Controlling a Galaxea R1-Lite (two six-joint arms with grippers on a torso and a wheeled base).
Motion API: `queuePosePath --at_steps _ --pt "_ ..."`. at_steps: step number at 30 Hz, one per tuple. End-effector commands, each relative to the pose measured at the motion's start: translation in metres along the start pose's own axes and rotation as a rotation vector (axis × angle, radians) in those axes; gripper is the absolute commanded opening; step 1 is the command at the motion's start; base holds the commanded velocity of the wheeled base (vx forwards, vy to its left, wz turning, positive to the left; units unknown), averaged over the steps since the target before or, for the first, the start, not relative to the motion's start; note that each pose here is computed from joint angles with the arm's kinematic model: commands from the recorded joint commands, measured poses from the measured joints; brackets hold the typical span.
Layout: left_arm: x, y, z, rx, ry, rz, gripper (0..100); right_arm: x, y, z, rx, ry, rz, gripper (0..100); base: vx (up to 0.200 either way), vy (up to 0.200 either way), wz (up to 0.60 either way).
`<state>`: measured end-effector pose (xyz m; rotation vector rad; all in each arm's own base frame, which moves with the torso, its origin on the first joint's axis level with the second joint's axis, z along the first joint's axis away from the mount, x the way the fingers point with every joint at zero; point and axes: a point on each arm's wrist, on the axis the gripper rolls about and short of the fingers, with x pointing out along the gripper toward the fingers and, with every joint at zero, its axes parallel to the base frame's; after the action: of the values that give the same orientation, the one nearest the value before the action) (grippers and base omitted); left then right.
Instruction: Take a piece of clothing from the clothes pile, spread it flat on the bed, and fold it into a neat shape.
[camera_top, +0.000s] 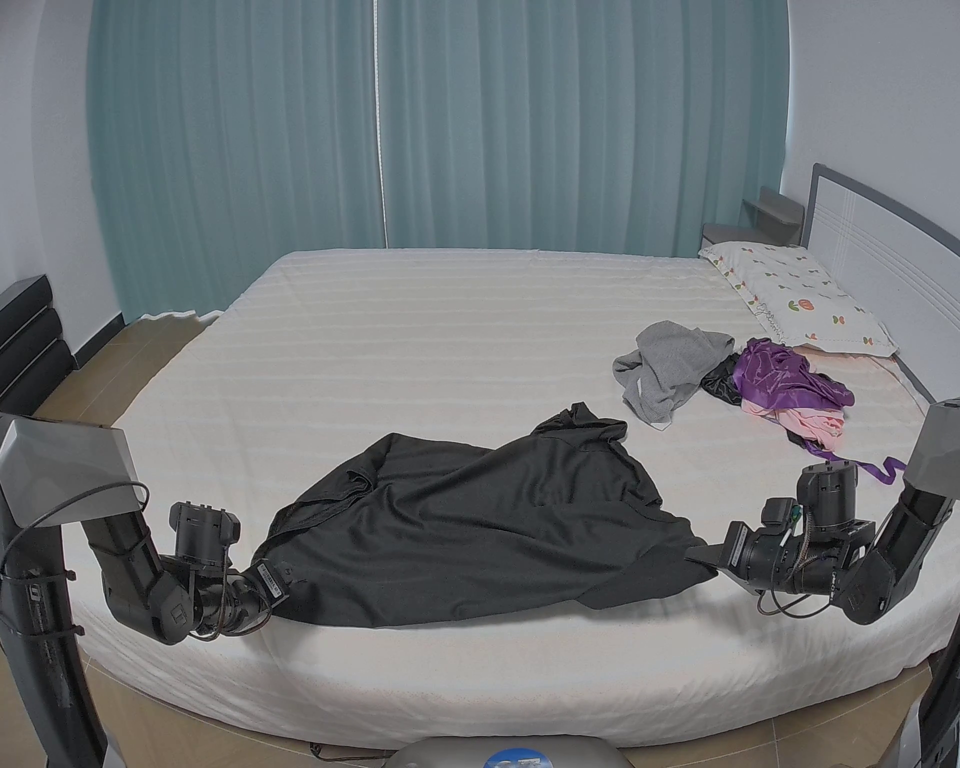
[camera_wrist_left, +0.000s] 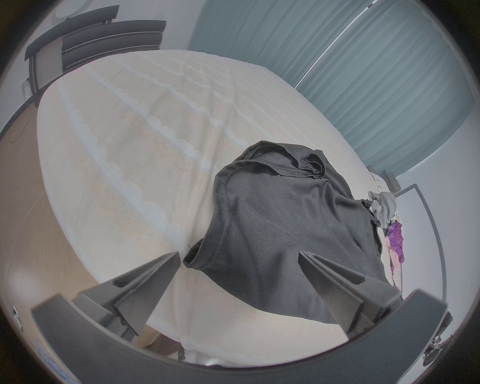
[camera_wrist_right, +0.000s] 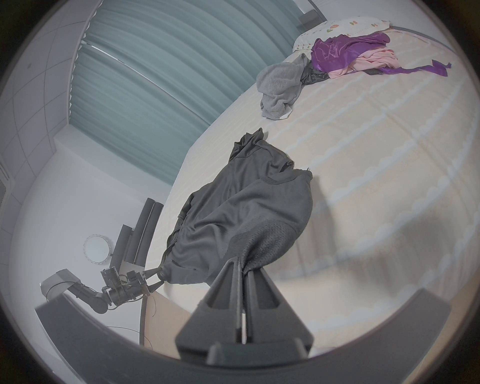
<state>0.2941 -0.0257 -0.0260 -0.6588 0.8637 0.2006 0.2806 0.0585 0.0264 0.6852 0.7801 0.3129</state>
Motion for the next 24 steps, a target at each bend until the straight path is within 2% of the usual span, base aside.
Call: queuePosePath --at_steps 1,5,10,11,18,24 --pt "0.004 -0.001 -0.005 0.013 0.004 0.016 100 -0.009 0.004 -0.002 -0.006 -0.005 0.007 0 0.000 0.000 0.00" --pt "0.012 -0.004 -0.013 0.061 -0.009 0.063 100 -0.013 0.002 -0.005 0.000 0.002 -0.002 0 0.000 0.000 0.00" --pt "0.014 -0.008 -0.016 0.081 -0.005 0.056 100 -0.019 0.004 -0.007 0.000 0.002 0.000 0 0.000 0.000 0.00" --pt "0.014 -0.009 -0.017 0.082 -0.006 0.053 0 -0.021 0.004 -0.008 0.000 0.003 0.000 0 0.000 0.000 0.00" --pt "0.013 -0.011 -0.015 0.073 -0.014 0.046 0 -0.024 0.003 -0.011 0.005 0.009 -0.009 0 0.000 0.000 0.00" --pt "-0.020 -0.018 -0.002 0.071 -0.077 0.010 0 -0.034 0.001 -0.019 0.013 0.027 -0.024 0 0.000 0.000 0.00"
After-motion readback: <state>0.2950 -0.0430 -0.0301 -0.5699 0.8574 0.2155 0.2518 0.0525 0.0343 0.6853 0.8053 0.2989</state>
